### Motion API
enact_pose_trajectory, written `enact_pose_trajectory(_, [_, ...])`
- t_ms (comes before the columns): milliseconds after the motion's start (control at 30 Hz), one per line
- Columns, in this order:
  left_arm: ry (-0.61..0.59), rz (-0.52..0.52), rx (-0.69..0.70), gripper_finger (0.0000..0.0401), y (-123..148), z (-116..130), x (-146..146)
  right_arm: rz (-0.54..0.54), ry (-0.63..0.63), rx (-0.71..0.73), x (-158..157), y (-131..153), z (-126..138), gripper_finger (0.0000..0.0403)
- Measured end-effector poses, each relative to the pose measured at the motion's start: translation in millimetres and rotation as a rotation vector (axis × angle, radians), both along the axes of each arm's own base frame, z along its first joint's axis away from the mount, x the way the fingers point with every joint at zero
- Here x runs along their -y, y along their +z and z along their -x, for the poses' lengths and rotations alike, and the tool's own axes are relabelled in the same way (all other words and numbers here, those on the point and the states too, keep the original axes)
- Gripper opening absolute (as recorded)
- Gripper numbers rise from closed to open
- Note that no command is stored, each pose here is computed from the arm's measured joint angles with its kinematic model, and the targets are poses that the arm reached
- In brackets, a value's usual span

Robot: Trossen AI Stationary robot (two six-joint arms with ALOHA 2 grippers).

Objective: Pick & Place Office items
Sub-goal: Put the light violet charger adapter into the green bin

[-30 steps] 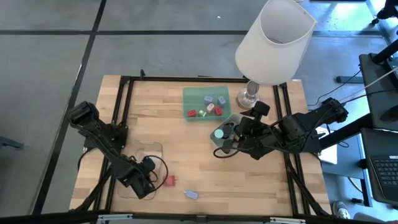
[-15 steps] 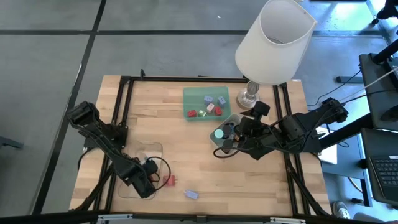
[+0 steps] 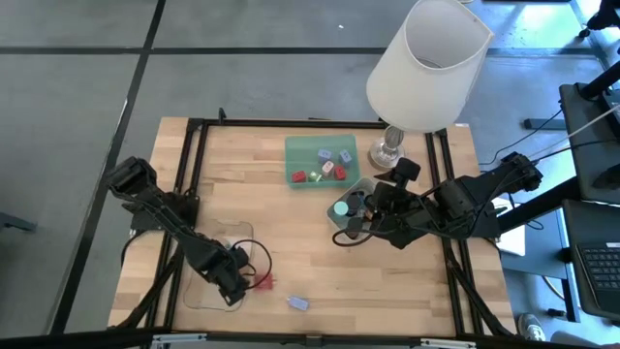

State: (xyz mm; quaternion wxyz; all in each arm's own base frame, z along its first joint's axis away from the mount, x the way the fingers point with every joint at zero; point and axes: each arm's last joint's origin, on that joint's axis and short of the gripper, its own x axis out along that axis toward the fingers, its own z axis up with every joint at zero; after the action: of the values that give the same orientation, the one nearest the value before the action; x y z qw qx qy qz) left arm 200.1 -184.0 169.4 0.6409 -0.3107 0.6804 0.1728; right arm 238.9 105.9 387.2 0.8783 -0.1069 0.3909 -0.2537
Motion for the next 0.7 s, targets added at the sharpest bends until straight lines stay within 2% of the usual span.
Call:
enact_pose_trajectory(167, [0.056,0.013,0.004,0.0194,12.5,-1.6,-5.6,-0.007,0.002,-0.003,-0.1,-0.2,0.0,0.0310])
enact_pose_trajectory(367, [0.067,0.005,0.078,0.0185,50.4,2.0,-10.6,-0.022,0.008,-0.010,-0.5,-0.5,0.1,0.0310])
enact_pose_trajectory(533, [0.109,-0.026,0.283,0.0185,86.6,2.9,-17.7,-0.048,-0.030,0.028,-0.6,-0.1,-0.4,0.0310])
enact_pose_trajectory(633, [0.094,-0.075,0.478,0.0185,103.3,0.5,-21.5,-0.060,-0.044,0.041,-0.6,-0.1,-0.5,0.0310])
enact_pose_trajectory(700, [0.031,-0.134,0.640,0.0185,112.3,-4.6,-21.3,-0.060,-0.044,0.041,-0.6,0.0,-0.5,0.0310])
